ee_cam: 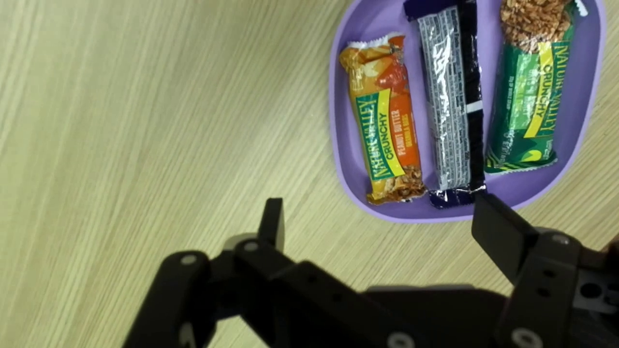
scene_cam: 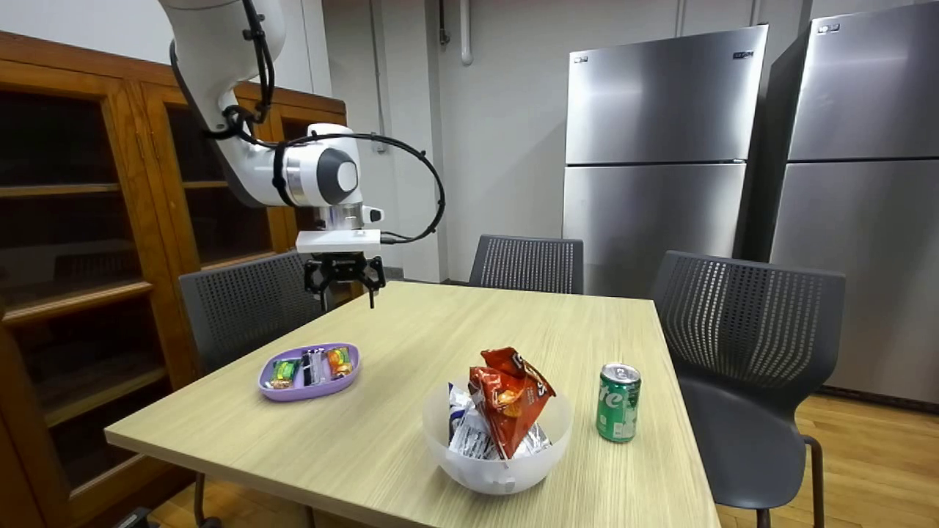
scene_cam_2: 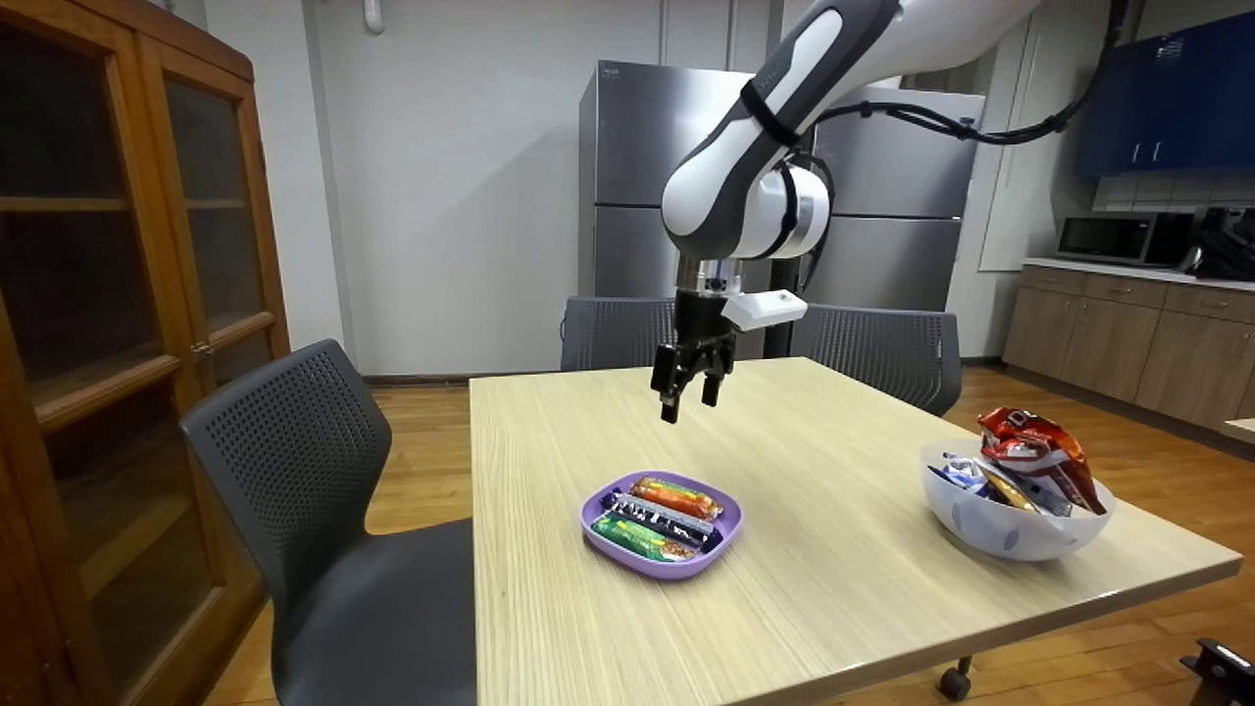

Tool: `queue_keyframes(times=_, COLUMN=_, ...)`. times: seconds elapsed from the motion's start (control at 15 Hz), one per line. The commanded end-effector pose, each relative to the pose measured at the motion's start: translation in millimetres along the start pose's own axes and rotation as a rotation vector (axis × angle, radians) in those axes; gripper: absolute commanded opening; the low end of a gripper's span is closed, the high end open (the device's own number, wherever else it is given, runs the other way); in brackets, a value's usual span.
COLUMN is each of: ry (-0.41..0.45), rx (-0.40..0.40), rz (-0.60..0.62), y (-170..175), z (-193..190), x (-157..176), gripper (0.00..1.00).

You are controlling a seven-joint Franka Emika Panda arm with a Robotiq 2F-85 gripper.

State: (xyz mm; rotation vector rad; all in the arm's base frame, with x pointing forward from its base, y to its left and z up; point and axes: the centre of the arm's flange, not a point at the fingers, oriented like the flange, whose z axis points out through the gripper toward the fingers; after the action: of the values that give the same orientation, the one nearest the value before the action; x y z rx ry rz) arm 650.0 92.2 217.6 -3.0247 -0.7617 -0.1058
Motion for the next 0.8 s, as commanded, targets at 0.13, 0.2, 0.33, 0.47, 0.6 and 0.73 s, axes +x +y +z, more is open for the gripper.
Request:
queue_keyframes(times=0.13, ry=-0.036, rx=-0.022, rz=0.110, y=16, z=-27, x=-48, gripper=1.00)
queue_keyframes(times=0.2, ry=-0.036, rx=-0.028, rz=0.130, y=19, z=-30, x=-55, gripper=1.00)
queue_keyframes(times=0.33, ry=-0.034, rx=-0.051, rz=0.178, y=26, z=-35, x=-71, gripper=1.00)
queue_keyframes(times=0.47, ry=-0.037, rx=-0.063, rz=0.221, y=33, z=-41, x=-84, gripper=1.00)
queue_keyframes(times=0.6, ry=-0.034, rx=-0.072, rz=0.266, y=39, z=-48, x=-96, gripper=1.00)
queue_keyframes(times=0.73, ry=-0.031, rx=-0.078, rz=0.306, y=45, z=-55, x=-106, gripper=1.00)
